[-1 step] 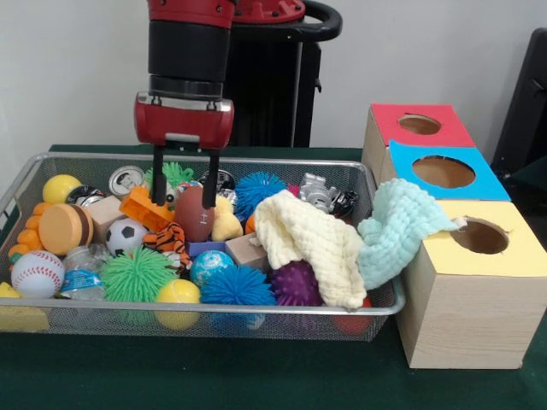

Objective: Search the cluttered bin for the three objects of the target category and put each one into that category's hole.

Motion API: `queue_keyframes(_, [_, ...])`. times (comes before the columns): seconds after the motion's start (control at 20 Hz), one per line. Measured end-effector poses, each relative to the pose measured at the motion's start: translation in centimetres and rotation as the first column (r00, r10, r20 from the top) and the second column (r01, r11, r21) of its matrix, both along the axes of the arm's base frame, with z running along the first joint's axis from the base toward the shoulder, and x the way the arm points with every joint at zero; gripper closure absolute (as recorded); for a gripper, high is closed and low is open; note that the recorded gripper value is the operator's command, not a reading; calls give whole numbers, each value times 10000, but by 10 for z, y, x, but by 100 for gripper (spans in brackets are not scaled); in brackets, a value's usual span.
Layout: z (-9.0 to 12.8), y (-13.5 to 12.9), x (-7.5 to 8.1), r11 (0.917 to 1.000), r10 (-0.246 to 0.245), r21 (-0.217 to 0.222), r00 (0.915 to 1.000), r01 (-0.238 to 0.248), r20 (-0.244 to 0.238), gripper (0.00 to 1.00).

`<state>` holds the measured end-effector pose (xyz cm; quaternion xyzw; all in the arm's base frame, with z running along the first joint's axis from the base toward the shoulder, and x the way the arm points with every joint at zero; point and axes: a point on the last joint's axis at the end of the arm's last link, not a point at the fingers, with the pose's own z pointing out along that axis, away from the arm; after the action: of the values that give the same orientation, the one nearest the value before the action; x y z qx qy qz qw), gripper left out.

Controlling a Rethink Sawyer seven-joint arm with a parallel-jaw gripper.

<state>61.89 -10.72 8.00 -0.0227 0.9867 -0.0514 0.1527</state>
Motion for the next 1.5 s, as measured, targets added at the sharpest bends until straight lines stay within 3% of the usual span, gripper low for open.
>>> queue_keyframes(0.15, [-7, -1, -5, 9999, -70, -80, 9984, 66, -568, 0])
queue_keyframes(0.3, [-15, -5, -13, 9997, -211, -153, 9911, 193, -1312, 0])
queue_keyframes(0.6, [-23, -11, -23, 9993, -377, -122, 9811, 361, -1899, 0])
queue_keyframes(1.1, [-34, -40, -35, 9951, -898, 202, 9676, 973, -2361, 0])
queue_keyframes(1.5, [-44, -39, -39, 9920, -909, 597, 9585, 1109, -2702, 0])
